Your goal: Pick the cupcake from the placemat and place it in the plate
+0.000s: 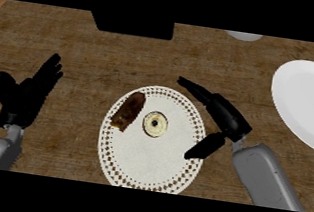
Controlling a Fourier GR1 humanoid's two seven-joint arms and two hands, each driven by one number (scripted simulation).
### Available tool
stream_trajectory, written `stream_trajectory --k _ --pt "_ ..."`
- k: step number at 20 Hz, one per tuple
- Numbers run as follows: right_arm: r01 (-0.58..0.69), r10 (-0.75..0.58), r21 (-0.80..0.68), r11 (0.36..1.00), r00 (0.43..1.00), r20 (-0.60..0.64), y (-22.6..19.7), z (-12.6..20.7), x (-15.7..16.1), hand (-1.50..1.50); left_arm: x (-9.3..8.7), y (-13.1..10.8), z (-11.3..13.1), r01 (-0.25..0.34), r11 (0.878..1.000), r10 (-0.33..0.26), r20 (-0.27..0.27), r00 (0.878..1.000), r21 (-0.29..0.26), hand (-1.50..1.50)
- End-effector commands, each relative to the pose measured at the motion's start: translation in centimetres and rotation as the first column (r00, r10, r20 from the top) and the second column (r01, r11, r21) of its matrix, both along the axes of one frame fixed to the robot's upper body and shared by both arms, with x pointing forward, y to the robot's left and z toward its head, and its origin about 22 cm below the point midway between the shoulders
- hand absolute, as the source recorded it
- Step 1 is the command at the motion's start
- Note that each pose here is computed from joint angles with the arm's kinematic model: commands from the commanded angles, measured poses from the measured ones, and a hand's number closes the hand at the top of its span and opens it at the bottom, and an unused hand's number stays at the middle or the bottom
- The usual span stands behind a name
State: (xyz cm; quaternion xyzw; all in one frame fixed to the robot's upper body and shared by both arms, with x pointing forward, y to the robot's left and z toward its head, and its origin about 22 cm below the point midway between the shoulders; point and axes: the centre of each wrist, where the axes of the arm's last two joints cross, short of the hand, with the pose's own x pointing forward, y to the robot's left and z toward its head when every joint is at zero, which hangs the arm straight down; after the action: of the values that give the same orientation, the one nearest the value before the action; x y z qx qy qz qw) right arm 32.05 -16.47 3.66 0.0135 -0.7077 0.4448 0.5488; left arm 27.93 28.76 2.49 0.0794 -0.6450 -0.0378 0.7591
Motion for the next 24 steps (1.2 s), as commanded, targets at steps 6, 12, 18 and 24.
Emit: stream_trajectory --k 6,12,18,24 --pt "-0.035 0.036 -0.292 0.956 0.999 0.0 3.9 0.4 -1.0 -1.5 0.2 0.4 0.6 -0.009 1.0 0.009 -0.013 1.0 0.004 0.0" --pt "-0.035 0.024 -0.397 0.917 0.999 -0.033 5.0 3.0 1.4 -1.5 -0.2 -0.5 0.6 0.01 1.0 -0.01 0.023 1.0 -0.011 0.0" --pt "-0.082 0.049 -0.444 0.892 0.995 -0.085 5.4 2.1 1.3 -1.5 -0.4 1.2 -0.3 0.007 1.0 -0.007 0.002 1.0 -0.001 0.0" --pt "-0.073 0.032 -0.474 0.877 0.995 -0.094 7.5 1.7 2.1 -1.5 0.6 0.1 -2.0 -0.004 1.0 0.004 0.005 1.0 0.004 0.0"
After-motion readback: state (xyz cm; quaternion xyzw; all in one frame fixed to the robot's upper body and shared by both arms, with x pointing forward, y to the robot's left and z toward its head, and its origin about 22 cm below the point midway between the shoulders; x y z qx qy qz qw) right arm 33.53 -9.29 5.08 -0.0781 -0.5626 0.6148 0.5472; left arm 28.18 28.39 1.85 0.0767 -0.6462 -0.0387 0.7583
